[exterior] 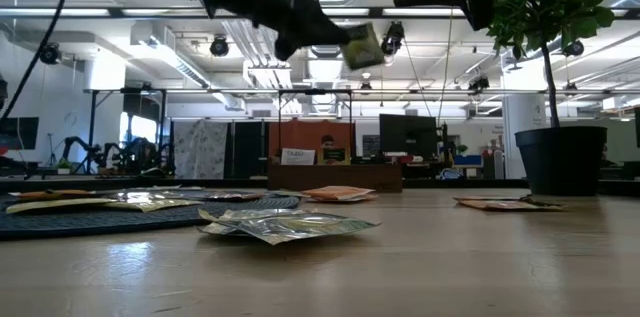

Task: Pick & Place Tea
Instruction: Put the green tea bag into the right section of the wooden organizer

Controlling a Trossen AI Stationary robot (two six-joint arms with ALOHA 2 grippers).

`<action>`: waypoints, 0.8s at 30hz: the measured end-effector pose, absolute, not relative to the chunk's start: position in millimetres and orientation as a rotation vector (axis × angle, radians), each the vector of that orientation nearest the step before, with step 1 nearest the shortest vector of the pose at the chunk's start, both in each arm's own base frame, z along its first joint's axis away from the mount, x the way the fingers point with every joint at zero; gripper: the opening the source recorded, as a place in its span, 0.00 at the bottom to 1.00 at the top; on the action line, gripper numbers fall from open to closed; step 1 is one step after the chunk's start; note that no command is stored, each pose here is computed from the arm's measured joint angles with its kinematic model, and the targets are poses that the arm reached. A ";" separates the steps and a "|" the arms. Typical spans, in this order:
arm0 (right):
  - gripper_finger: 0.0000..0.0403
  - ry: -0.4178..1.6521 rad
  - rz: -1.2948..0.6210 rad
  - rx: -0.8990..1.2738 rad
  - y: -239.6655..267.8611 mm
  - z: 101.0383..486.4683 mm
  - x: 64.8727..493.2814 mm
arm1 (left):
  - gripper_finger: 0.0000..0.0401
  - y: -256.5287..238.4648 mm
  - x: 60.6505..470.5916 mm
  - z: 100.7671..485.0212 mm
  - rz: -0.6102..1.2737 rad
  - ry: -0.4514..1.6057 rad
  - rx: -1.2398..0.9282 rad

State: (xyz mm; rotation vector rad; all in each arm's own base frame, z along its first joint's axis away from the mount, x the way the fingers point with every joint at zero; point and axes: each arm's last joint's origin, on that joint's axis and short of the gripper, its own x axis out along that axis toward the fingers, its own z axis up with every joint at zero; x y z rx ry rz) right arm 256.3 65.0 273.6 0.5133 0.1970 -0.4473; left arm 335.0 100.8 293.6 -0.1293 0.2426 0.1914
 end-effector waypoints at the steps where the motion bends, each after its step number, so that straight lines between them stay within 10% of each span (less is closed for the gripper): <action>1: 0.41 0.202 -0.444 0.514 65.2 273.3 256.0 | 0.00 109.5 338.5 292.3 0.185 0.253 -0.126; 24: 0.28 0.444 -0.571 0.785 71.5 245.8 234.5 | 0.00 251.0 397.1 232.0 0.097 0.550 0.015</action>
